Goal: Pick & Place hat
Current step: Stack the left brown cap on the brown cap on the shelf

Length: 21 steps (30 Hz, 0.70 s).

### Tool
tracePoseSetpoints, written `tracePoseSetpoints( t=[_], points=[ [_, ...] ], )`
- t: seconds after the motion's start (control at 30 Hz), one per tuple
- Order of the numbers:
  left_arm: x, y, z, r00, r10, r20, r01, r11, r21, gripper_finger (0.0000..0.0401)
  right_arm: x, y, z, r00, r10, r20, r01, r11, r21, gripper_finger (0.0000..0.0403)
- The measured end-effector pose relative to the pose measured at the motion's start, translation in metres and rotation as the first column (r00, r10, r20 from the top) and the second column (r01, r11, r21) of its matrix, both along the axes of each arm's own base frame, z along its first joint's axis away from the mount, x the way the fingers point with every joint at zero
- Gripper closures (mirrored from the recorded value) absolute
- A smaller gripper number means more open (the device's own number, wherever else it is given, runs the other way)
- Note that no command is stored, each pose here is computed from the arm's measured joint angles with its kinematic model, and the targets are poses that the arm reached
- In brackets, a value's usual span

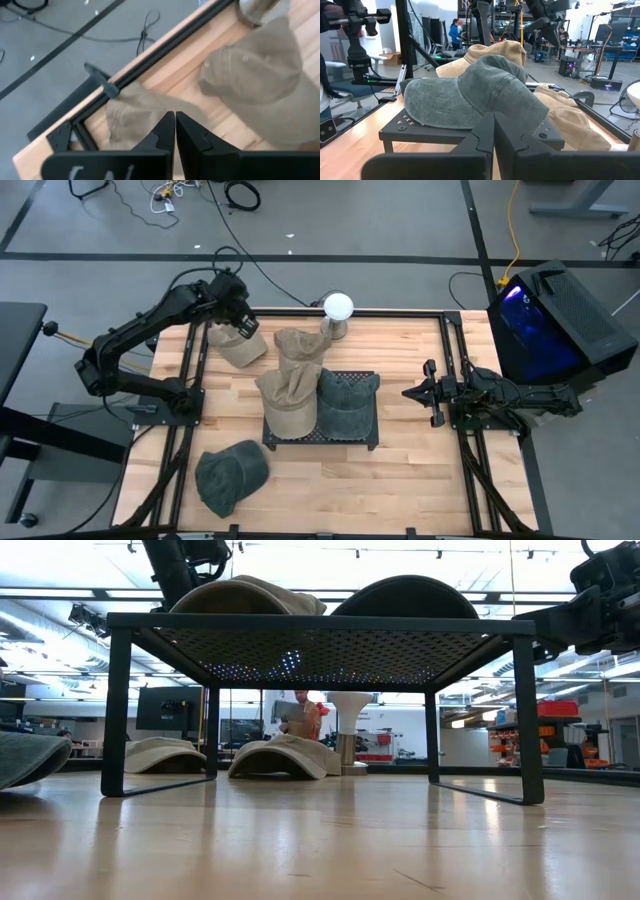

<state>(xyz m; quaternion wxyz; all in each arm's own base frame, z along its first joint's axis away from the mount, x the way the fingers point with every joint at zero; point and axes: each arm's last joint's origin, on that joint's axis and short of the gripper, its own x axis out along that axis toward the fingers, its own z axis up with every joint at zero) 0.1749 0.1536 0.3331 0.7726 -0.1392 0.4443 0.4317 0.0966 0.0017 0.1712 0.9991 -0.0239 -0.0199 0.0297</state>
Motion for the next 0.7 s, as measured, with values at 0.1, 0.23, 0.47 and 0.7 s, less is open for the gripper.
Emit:
tracePoseSetpoints(
  t=[0.1, 0.23, 0.47, 0.7],
  points=[
    [-0.004, -0.001, -0.002, 1.000, 0.014, -0.028, -0.014, 1.000, -0.028, 0.0360, 0.000, 0.000, 0.000, 1.000, 0.000, 0.000, 0.000, 1.000, 0.000, 0.0388],
    [-0.003, 0.000, -0.005, 0.999, 0.014, -0.045, -0.016, 0.999, -0.045, 0.0317, 0.000, 0.000, 0.000, 1.000, 0.000, 0.000, 0.000, 1.000, 0.000, 0.0388],
    [0.004, 0.006, -0.015, 0.996, 0.016, -0.085, -0.022, 0.997, -0.072, 0.0233, 0.000, 0.000, 0.000, 1.000, 0.000, 0.000, 0.000, 1.000, 0.000, 0.0388],
    [0.011, 0.014, -0.030, 0.988, 0.008, -0.151, -0.030, 0.989, -0.144, 0.0169, 0.000, 0.000, 0.000, 1.000, 0.000, 0.000, 0.000, 1.000, 0.000, 0.0388]
  ],
)
